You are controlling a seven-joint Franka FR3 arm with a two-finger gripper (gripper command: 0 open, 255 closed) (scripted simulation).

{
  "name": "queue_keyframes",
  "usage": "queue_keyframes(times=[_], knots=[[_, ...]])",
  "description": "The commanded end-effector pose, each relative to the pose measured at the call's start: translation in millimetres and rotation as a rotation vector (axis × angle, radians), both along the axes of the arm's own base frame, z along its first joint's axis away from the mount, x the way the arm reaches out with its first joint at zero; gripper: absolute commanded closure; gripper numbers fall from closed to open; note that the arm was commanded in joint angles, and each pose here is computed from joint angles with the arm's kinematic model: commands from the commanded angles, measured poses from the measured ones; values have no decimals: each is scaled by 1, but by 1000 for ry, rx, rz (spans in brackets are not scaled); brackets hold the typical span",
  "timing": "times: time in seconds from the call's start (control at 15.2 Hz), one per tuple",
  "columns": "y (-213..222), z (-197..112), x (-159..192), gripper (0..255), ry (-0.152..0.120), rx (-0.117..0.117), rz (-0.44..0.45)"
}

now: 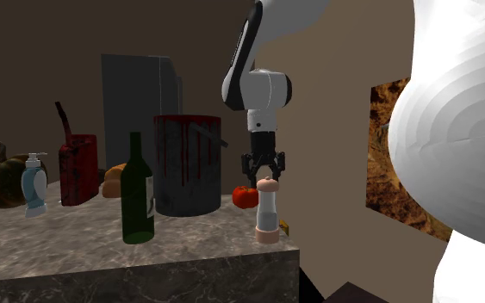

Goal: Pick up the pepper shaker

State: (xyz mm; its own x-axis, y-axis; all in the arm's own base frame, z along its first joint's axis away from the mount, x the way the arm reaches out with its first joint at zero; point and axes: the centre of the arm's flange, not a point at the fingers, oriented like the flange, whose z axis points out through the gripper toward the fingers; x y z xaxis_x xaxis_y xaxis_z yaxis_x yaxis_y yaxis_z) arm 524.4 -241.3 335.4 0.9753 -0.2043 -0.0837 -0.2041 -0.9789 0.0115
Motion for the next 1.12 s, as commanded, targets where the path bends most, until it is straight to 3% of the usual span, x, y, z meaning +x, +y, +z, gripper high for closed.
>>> queue_keyframes(times=[0.0,0.4,1.06], knots=[[0,-1,0,255,1,1,0],[0,-1,-1,255,1,1,0],[0,52,-1,255,1,1,0]])
